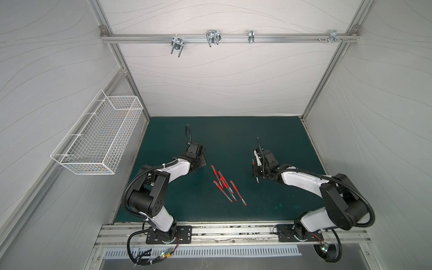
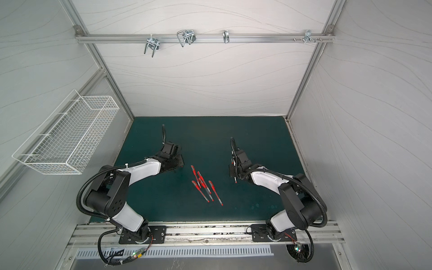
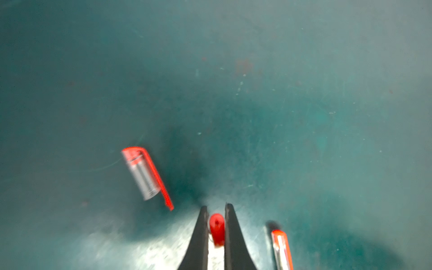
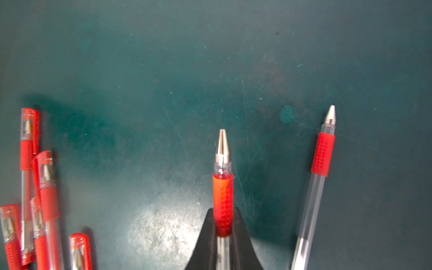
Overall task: Remove pen caps from pens
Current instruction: Place the pen at the center of the table, then pick up the pen from the bottom-center of the table.
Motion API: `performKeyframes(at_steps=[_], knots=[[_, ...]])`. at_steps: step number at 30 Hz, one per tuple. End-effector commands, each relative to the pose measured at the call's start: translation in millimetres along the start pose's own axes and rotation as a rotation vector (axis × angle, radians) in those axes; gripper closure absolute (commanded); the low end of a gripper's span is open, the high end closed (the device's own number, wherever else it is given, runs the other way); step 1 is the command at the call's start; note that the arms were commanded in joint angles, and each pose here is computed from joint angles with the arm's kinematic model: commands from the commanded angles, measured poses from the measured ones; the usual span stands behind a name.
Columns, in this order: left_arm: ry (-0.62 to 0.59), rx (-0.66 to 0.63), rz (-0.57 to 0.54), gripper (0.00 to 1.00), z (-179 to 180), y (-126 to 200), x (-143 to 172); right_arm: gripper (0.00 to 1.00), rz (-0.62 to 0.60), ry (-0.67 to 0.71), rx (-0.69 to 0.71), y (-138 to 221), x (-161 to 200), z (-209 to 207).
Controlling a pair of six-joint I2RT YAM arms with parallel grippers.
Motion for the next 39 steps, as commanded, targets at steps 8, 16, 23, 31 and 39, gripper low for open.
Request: performKeyframes(at_steps=[8, 16, 23, 31, 39], knots=[[-0.01, -0.006, 0.005, 0.93, -5.1, -8.2, -12.0, 0.93, 0.072, -0.03, 0.056, -12.3, 3.3, -8.7], [-0.015, -0.026, 0.024, 0.66, -4.2, -8.1, -11.7, 0.68, 0.065, -0.023, 0.059, -10.0, 3.1, -9.4], [-0.007, 0.045, -0.035, 0.57, -9.7, 8.5, -16.3, 0.62, -0.061, 0.034, -0.03, 20.1, -4.6, 4.7], [-0.08, 0.17, -0.189, 0.57, -34.0, 61.1, -13.2, 0.59, -0.194, 0.158, -0.221, 72.6, 1.2, 33.3], [-0.192, 0.465, -0.243, 0.57, -71.9, 104.5, 5.5, 0.59, -0.014, 0.365, -0.31, 70.5, 29.3, 74.8]])
Point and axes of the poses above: each gripper's point midway between its finger pads, its own y axis back along the fingers, its own z axis along the line the jaws close on, x = y × z, the point moved 7 cm from there along y, back along the fingers, and after that the axes turned 3 degrees about -y, right-handed, at the moved point
